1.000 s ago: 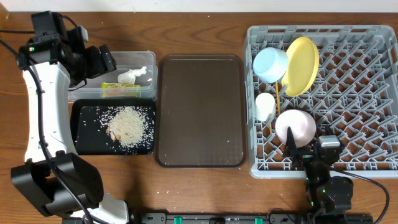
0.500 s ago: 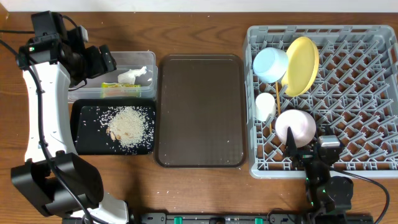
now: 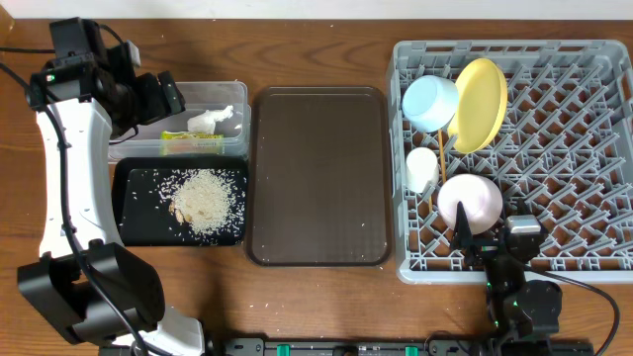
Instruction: Sort waste into correct bins and load items into the dishwasher rack
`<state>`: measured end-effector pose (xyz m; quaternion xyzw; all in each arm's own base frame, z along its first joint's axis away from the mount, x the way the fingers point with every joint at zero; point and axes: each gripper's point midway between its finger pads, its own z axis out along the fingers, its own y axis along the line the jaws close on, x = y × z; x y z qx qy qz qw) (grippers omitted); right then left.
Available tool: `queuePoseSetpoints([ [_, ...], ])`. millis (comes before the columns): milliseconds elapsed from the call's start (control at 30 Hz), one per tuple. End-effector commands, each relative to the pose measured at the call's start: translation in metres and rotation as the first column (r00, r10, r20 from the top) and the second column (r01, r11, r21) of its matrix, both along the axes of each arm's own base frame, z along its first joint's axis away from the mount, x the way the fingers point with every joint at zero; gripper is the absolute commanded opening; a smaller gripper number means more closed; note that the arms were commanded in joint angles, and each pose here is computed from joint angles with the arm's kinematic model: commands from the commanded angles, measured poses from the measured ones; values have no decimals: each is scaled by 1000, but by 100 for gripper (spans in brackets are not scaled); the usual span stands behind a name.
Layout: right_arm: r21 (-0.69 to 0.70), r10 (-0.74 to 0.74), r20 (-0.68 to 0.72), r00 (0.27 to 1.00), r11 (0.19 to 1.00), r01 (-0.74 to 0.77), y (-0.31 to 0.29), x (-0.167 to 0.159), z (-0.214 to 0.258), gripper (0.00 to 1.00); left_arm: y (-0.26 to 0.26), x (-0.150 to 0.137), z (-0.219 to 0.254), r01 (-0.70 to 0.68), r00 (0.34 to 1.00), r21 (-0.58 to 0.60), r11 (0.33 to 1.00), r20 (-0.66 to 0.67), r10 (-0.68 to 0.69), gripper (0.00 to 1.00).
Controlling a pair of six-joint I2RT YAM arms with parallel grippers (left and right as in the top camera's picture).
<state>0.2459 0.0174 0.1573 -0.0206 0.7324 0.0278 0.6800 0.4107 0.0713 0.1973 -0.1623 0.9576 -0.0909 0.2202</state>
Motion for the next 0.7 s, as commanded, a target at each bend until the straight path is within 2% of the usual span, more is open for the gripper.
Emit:
queuePoseSetpoints([
  [0, -14, -4, 2, 1000, 1000, 4, -2, 0, 0, 99, 10, -1, 13, -28, 999, 53, 998, 25, 26, 95],
  [133, -14, -4, 2, 1000, 1000, 4, -2, 0, 0, 99, 7, -10, 40, -30, 996, 68, 997, 88, 24, 95],
  [400, -14, -4, 2, 1000, 1000, 4, -2, 0, 0, 99, -7, -61, 104, -40, 976, 96, 995, 218, 18, 95],
  [667, -14, -4, 2, 1000, 1000, 4, -2, 0, 0, 99, -52, -142, 127, 33, 957, 112, 993, 283, -64, 95],
])
